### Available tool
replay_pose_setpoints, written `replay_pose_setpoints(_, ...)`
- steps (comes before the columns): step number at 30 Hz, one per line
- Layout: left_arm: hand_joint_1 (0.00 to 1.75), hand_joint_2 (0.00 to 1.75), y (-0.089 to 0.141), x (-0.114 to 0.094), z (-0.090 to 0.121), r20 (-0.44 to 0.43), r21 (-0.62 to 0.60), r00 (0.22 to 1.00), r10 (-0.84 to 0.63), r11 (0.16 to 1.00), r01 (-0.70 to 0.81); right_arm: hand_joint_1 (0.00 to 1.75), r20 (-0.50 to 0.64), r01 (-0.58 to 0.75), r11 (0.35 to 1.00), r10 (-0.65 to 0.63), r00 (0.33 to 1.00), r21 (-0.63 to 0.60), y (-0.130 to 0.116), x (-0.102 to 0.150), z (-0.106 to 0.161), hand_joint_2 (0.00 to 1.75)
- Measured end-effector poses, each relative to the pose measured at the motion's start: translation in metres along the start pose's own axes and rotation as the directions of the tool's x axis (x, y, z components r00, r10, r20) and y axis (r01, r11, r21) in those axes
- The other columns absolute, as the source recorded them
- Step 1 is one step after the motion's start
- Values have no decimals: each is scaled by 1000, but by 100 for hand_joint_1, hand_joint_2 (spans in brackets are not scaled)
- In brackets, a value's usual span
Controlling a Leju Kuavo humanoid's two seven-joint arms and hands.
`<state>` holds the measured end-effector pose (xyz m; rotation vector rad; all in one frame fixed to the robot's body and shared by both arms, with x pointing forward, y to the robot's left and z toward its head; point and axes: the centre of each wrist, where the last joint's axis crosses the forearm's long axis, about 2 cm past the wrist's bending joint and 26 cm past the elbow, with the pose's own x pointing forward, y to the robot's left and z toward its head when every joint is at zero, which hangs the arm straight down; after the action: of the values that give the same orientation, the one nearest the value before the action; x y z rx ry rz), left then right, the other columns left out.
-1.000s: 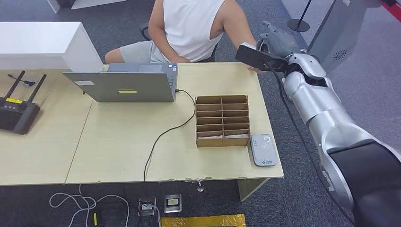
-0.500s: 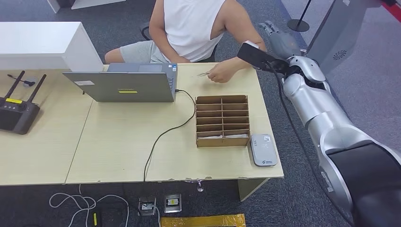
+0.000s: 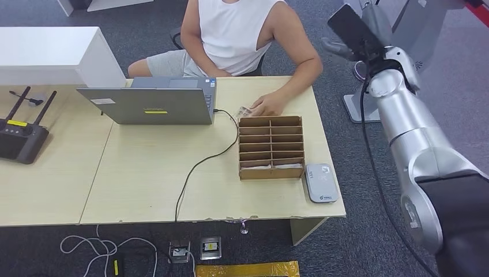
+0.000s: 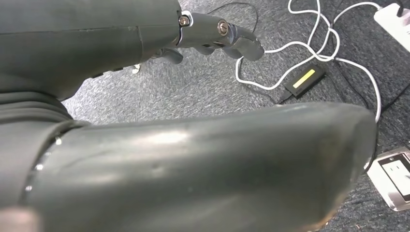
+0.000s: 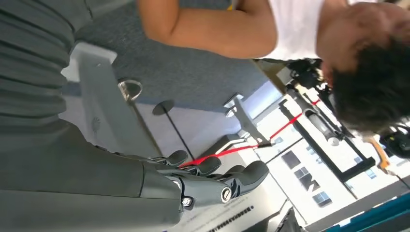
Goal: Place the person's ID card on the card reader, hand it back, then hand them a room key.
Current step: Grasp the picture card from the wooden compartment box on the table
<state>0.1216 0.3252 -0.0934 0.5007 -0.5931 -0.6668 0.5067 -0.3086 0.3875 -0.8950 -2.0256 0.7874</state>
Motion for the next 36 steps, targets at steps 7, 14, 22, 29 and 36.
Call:
replay_pose_setpoints(7, 0, 0, -1, -2, 1, -9, -1, 1000, 13, 1000, -13, 0, -109, 327, 936, -314, 943, 132, 2, 2, 18, 175)
replay_pose_setpoints(14, 0, 0, -1, -2, 1, -13, 0, 1000, 21, 1000, -21, 0, -180, 378, 867, -335, 925, 325, 61, -8, 88, 175)
replay_pose_setpoints(22, 0, 0, 1, -9, 2, -31, -6, 999, 26, 1000, -27, 0, -225, 311, 821, -227, 947, 479, 142, 8, 214, 175)
replay_pose_setpoints(29, 0, 0, 2, -11, 2, -33, -4, 999, 22, 1000, -22, 0, -145, 218, 834, -166, 975, 507, 145, 23, 253, 175)
replay_pose_setpoints(36, 0, 0, 3, -11, 1, -34, -2, 999, 22, 1000, -22, 0, -90, 179, 835, -155, 984, 520, 145, 33, 267, 175)
